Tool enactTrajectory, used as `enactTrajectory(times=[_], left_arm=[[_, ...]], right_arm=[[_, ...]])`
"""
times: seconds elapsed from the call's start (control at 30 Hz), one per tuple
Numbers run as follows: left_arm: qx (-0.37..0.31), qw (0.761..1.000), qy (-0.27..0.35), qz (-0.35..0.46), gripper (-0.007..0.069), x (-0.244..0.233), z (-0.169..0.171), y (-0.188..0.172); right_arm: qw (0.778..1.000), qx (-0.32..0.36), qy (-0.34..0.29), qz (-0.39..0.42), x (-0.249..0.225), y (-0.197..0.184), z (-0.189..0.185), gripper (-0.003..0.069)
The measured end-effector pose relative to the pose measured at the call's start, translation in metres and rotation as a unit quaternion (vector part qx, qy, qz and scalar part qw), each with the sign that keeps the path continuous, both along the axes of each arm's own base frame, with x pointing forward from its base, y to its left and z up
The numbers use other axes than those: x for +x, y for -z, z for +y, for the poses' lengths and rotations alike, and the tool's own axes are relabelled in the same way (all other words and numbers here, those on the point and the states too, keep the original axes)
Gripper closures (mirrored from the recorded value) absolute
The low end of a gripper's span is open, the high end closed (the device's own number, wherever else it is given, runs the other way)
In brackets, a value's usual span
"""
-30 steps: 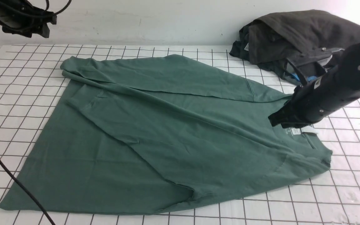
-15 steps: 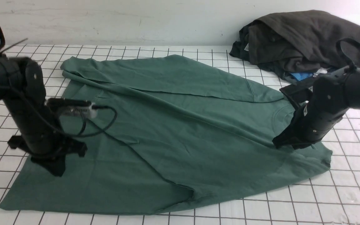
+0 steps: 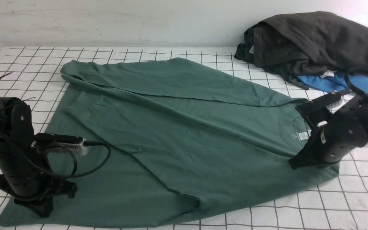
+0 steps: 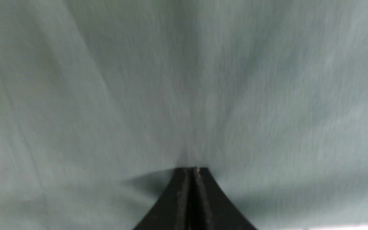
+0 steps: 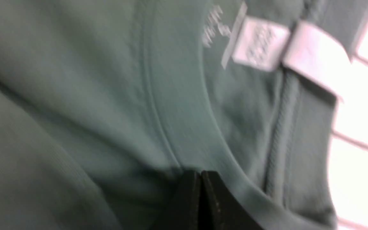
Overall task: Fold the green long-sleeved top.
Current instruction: Use the left arm to clamp the cuff farthest from it
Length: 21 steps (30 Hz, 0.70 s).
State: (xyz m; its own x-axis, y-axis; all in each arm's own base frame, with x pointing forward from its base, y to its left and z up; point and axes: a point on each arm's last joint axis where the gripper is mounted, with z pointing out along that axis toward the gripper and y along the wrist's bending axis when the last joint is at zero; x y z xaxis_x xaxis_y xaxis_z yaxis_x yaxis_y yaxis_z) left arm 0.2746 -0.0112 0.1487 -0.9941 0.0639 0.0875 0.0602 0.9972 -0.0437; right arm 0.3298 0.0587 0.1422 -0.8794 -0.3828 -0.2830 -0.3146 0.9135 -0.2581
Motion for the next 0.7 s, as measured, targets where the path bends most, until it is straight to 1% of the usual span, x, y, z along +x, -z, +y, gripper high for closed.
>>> enactTrajectory(times=[0.1,0.17,0.23,0.27,0.3,0.33,0.37,0.47,0.5,0.53,0.57,0.6,0.63,0.67,0.7], left_arm=[[0.002,1.0,0.003,0.013,0.0631,-0.014,0.001,-0.011],[0.004,0.999,-0.001,-0.035,0.0631,-0.019,0.002,-0.036],[0.006,0.998,-0.005,-0.056,0.0631,-0.021,0.003,-0.044],[0.014,0.995,-0.023,-0.095,0.0626,-0.023,0.007,-0.06],[0.018,0.993,-0.034,-0.108,0.0615,-0.025,0.01,-0.065],[0.021,0.993,-0.032,-0.11,0.061,-0.025,0.011,-0.066],[0.032,0.991,-0.055,-0.117,0.0566,-0.027,0.018,-0.069],[0.041,0.99,-0.083,-0.109,0.0467,-0.029,0.027,-0.066],[0.043,0.989,-0.096,-0.103,0.0394,-0.03,0.032,-0.063],[0.045,0.989,-0.106,-0.097,0.0351,-0.029,0.036,-0.06],[0.045,0.989,-0.108,-0.094,0.033,-0.029,0.036,-0.059],[0.047,0.988,-0.119,-0.085,0.0274,-0.028,0.041,-0.054],[0.047,0.988,-0.121,-0.082,0.0257,-0.028,0.042,-0.053],[0.05,0.988,-0.128,-0.067,0.0209,-0.025,0.045,-0.044],[0.049,0.989,-0.127,-0.062,0.02,-0.023,0.045,-0.04]], right_arm=[[1.0,-0.012,0.023,0.016,-0.014,-0.01,-0.006,0.0662],[0.999,-0.001,0.043,0.012,-0.023,-0.026,-0.008,0.0662],[0.999,0.01,0.048,0.0,-0.026,-0.037,-0.008,0.0662],[0.998,0.034,0.052,-0.025,-0.031,-0.056,-0.006,0.0662],[0.996,0.054,0.05,-0.045,-0.036,-0.07,-0.005,0.0662],[0.996,0.058,0.049,-0.048,-0.037,-0.072,-0.004,0.0662],[0.993,0.085,0.039,-0.074,-0.043,-0.091,-0.001,0.0662],[0.987,0.12,0.017,-0.104,-0.051,-0.109,0.006,0.0662],[0.984,0.135,0.004,-0.116,-0.054,-0.116,0.011,0.0662],[0.982,0.145,-0.007,-0.121,-0.056,-0.119,0.015,0.0662],[0.982,0.147,-0.009,-0.122,-0.056,-0.12,0.016,0.0662],[0.98,0.156,-0.022,-0.121,-0.058,-0.121,0.021,0.0662],[0.98,0.159,-0.025,-0.12,-0.059,-0.121,0.022,0.0662],[0.979,0.166,-0.037,-0.115,-0.06,-0.121,0.027,0.0662],[0.978,0.169,-0.042,-0.113,-0.061,-0.12,0.029,0.0662]])
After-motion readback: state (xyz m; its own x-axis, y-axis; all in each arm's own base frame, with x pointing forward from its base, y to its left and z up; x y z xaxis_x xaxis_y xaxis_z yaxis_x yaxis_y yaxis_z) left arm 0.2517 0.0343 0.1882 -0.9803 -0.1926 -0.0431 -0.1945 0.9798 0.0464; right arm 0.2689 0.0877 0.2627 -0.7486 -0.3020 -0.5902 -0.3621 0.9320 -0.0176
